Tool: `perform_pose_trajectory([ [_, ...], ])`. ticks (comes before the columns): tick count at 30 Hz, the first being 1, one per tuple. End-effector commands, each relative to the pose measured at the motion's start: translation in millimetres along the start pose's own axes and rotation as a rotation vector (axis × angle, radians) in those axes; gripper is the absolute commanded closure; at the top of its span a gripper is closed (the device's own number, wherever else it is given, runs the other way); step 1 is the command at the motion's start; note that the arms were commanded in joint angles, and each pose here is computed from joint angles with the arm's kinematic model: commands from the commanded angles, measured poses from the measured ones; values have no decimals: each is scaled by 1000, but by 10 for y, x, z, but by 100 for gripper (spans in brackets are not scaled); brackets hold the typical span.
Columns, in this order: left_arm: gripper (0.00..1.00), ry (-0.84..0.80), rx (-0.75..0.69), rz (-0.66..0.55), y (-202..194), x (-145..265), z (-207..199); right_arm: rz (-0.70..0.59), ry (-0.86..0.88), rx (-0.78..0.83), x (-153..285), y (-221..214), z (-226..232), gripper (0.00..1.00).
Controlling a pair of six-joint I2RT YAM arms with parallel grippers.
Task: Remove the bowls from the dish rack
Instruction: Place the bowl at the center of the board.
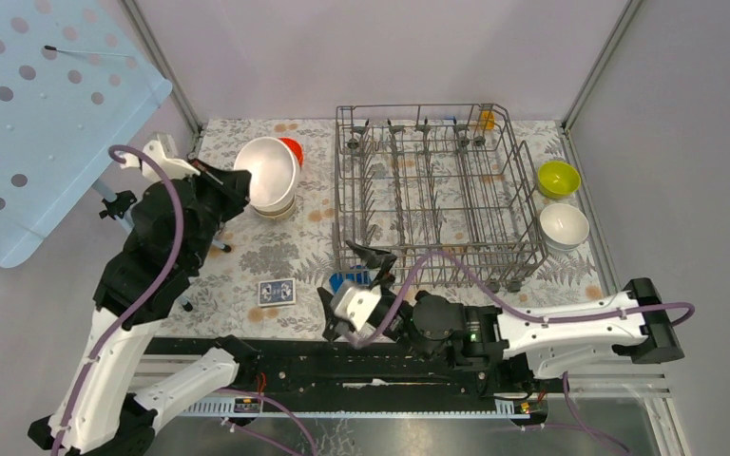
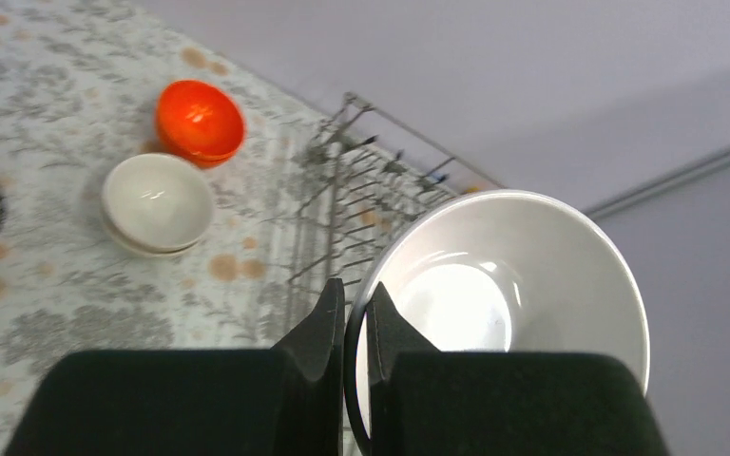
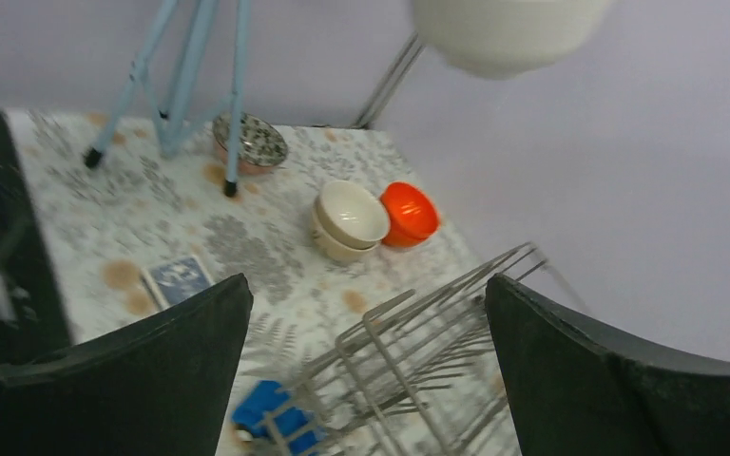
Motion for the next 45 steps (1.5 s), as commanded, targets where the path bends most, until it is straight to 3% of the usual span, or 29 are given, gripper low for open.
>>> perform_pose_trajectory([
  [1, 100, 134, -87, -9, -253, -124, 373, 61, -72, -529, 142, 151, -125, 0],
  [6, 100, 236, -141, 29, -650, -208, 747, 72, -102, -768, 249, 228, -242, 0],
  [11, 100, 292, -169, 83, -1074, -334, 1011, 76, -221, -887, 345, -3, -312, 0],
  [18, 100, 347, -161, 143, -1503, -485, 1230, 112, -298, -906, 370, -199, -303, 0],
  [31, 100, 367, -152, 107, -1643, -813, 1318, 137, -341, -914, 445, -556, -178, 0],
  [38, 100, 385, -160, 130, -1813, -875, 1505, 162, -413, -910, 607, -542, -418, 0],
  [45, 100, 456, -117, 237, -2079, -869, 1643, 261, -488, -846, 779, -350, -861, 0],
])
Point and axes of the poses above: each gripper's point midway between its finger pads, its own x axis back along the fingers, its own z axis along the line the jaws close on, y = z × x, the point moved 2 cm from there along x, back along the fingers, and after that the axes turned 6 degrees about -x, right-handed, at the moved point
